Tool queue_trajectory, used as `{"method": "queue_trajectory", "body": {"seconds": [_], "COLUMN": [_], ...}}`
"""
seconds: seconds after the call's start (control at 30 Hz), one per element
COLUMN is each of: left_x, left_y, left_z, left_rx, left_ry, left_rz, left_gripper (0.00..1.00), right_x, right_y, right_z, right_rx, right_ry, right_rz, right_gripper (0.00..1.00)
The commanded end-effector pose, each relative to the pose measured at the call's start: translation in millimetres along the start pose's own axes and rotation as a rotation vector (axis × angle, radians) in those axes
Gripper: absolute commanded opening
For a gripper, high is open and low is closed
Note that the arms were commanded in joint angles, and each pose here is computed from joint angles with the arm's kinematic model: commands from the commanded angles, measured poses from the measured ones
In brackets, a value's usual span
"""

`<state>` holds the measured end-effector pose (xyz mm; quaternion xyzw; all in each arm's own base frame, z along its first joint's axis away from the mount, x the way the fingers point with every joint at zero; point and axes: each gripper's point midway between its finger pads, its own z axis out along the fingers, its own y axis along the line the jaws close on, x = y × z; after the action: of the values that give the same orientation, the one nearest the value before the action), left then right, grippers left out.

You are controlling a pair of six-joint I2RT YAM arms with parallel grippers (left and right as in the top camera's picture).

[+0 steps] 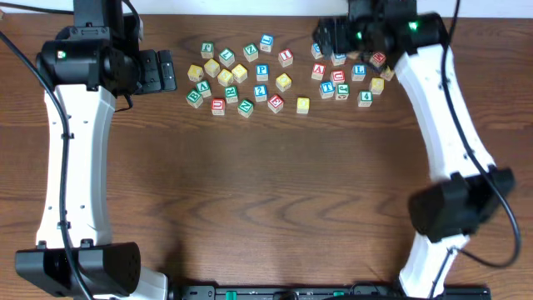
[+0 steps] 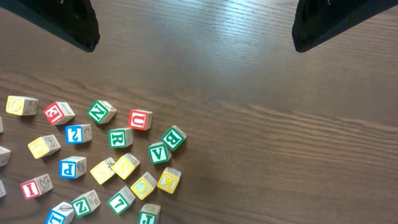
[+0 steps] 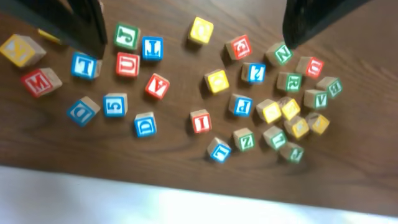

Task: Spell out AI2
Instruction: 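Lower the right gripper onto the red-lettered A block and grasp it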

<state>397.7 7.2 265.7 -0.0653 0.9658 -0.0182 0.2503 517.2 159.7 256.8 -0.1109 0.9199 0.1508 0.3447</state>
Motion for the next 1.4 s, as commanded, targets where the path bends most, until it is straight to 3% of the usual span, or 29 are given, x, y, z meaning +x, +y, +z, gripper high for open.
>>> {"method": "queue_trajectory", "body": {"seconds": [0.0, 0.17, 0.5, 0.63, 0.77, 1.0, 1.37], "left_x": [-5.5, -5.0, -1.1, -0.1, -0.1, 2.8, 2.8], "left_y": [-0.2, -0.1, 0.4, 0.5, 0.5, 0.8, 0.8], "left_z": [-5.8, -5.2, -2.2, -2.2, -2.2, 0.4, 0.5], "left_rx": [0.003, 0.003, 0.001, 0.001, 0.001, 0.000, 0.000], "left_ry": [-0.020, -0.018, -0.003, 0.002, 0.002, 0.013, 0.013], "left_rz": [0.011, 0.011, 0.011, 0.011, 0.011, 0.011, 0.011], "left_gripper": [0.98, 0.97, 0.98, 0.97, 0.98, 0.98, 0.98], "right_x": [-13.9, -10.9, 24.3, 38.2, 55.1, 79.9, 103.3], "right_y": [3.6, -4.6, -13.2, -22.4, -39.6, -47.5, -60.9], "right_z": [27.8, 75.2, 143.0, 146.0, 146.5, 162.7, 189.7], "right_rx": [0.014, 0.062, 0.140, 0.240, 0.361, 0.391, 0.422], "right_ry": [0.001, 0.008, 0.074, 0.104, 0.134, 0.192, 0.225], "right_rz": [0.007, 0.040, 0.086, 0.146, 0.232, 0.303, 0.335], "right_gripper": [0.85, 0.83, 0.68, 0.59, 0.57, 0.49, 0.45]}}
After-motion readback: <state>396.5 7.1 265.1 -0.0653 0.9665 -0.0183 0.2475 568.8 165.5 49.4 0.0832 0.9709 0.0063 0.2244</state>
